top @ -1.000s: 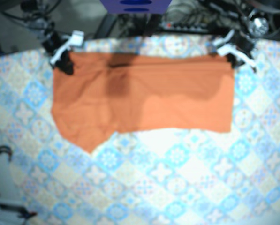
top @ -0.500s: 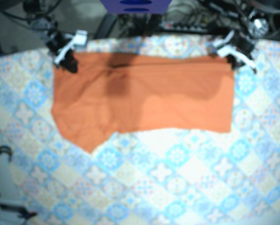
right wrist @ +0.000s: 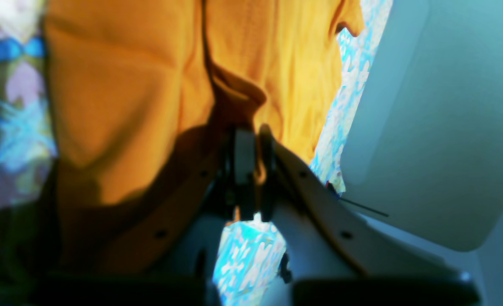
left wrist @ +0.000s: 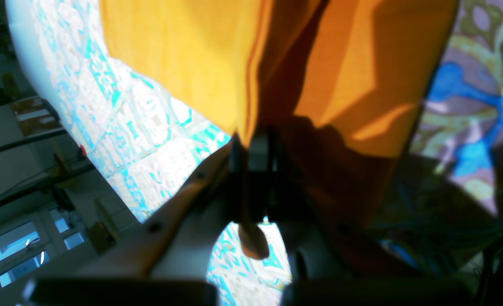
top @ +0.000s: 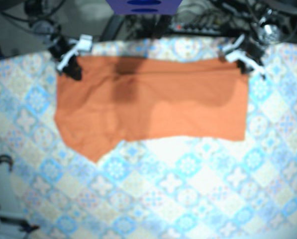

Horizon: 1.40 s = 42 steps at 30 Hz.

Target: Fold the T-shirt properly

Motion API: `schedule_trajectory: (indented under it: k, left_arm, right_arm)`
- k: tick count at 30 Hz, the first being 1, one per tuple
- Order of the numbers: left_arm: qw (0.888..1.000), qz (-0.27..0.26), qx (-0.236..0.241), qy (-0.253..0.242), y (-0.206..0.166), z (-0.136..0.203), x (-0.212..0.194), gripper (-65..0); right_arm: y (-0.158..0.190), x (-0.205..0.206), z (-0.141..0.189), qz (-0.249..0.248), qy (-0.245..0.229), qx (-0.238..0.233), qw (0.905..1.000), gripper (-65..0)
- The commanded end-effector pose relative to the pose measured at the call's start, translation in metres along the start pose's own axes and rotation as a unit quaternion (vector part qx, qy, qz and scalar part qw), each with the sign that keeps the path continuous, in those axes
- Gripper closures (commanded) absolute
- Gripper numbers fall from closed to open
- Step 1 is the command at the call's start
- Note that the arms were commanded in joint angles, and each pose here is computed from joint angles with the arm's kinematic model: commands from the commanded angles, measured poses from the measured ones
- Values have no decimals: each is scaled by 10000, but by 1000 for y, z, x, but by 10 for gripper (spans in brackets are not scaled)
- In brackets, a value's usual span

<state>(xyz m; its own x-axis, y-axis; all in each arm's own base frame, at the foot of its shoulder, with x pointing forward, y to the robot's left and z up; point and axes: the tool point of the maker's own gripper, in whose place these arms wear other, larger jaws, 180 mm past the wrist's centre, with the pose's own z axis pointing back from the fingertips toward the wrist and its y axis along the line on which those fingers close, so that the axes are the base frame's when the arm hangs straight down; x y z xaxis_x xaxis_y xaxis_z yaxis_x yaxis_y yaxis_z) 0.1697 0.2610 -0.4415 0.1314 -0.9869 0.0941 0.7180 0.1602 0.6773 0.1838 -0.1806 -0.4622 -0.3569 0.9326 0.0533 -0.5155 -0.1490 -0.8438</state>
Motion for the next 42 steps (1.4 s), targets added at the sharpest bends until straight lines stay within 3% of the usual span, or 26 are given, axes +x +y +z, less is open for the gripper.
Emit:
schedule_trajectory:
  k: [1,13,19,28,33,42]
  left_arm:
    - [9998,-66,179,-48,13,1,0,-16]
    - [9992,-86,387,-96,31,-6,4,-132]
    - [9991,-93,396,-96,32,-6,4,-176]
    - [9991,-92,402,-91,32,-6,4,-258]
    - [9989,-98,457,-98,37,-7,4,-313]
    - [9988,-98,462,-104,37,-7,5,-333]
  right_arm:
    - [-2,-5,3,43,26,-58,10000,0]
    - [0,-6,3,30,35,-23,10000,-2]
    - [0,-6,3,30,35,-23,10000,-79]
    - [-8,-9,-2,65,51,-123,9999,-96]
    - [-8,-9,-2,65,51,-123,9999,-139]
    - [-9,-9,-3,70,45,-137,9999,-167]
